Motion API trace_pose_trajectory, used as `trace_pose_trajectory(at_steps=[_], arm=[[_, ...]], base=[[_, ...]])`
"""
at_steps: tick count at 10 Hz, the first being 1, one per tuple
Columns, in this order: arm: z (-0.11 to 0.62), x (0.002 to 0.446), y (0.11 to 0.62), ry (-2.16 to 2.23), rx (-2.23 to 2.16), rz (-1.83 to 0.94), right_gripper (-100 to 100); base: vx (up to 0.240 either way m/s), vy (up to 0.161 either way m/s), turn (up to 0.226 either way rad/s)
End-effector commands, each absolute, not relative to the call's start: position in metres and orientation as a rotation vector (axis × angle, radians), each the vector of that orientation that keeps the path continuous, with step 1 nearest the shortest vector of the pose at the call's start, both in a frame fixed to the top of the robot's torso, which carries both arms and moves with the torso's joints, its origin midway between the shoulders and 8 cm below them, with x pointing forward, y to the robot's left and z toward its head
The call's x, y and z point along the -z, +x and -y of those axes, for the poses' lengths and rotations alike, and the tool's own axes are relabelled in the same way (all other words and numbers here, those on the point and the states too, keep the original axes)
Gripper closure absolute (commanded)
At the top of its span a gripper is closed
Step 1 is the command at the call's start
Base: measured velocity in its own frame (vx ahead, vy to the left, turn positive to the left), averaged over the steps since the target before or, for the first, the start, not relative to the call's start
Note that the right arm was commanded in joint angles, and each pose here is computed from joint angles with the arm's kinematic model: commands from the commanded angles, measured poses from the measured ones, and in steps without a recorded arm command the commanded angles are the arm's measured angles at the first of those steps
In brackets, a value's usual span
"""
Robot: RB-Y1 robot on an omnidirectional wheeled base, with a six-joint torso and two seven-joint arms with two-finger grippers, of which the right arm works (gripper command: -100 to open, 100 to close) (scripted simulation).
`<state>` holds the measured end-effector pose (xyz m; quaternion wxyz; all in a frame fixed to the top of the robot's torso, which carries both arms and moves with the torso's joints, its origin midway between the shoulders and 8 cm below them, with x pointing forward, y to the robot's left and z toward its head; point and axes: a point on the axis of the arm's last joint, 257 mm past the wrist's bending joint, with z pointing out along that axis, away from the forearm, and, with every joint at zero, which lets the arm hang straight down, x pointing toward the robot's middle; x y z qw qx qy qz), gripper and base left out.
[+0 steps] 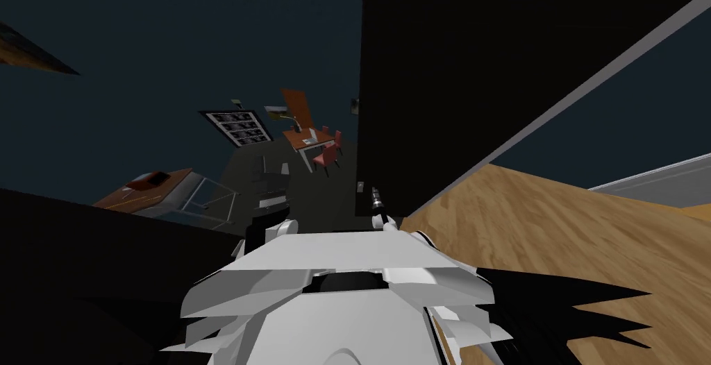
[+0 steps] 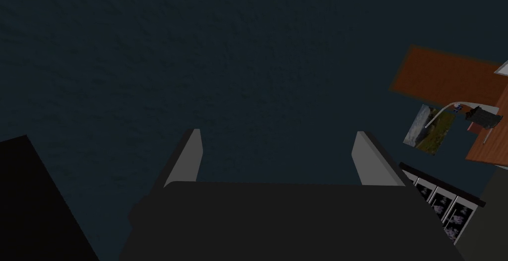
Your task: Push the door open
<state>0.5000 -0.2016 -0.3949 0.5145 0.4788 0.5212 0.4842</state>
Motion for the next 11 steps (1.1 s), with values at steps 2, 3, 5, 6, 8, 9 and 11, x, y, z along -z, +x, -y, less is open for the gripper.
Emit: trace_pose_trajectory(at_steps=[2, 3, 5, 6, 8, 9, 11], arm=[[0.194, 0.394, 0.5, 1.136, -1.187, -1.273, -100], [0.184, 0.394, 0.499, 1.137, -1.206, -1.278, -100], [0.168, 0.393, 0.498, 1.144, -1.236, -1.282, -100], [0.163, 0.393, 0.498, 1.147, -1.245, -1.282, -100], [0.151, 0.392, 0.497, 1.154, -1.265, -1.282, -100], [0.151, 0.392, 0.497, 1.154, -1.265, -1.282, -100], [0.143, 0.392, 0.496, 1.159, -1.278, -1.281, -100]], base=[[-0.095, -0.118, -0.183], [-0.128, -0.024, -0.177], [-0.172, 0.069, -0.11], [-0.164, 0.121, -0.052], [-0.132, 0.153, -0.045], [-0.083, 0.114, -0.011], [-0.101, 0.141, -0.007]])
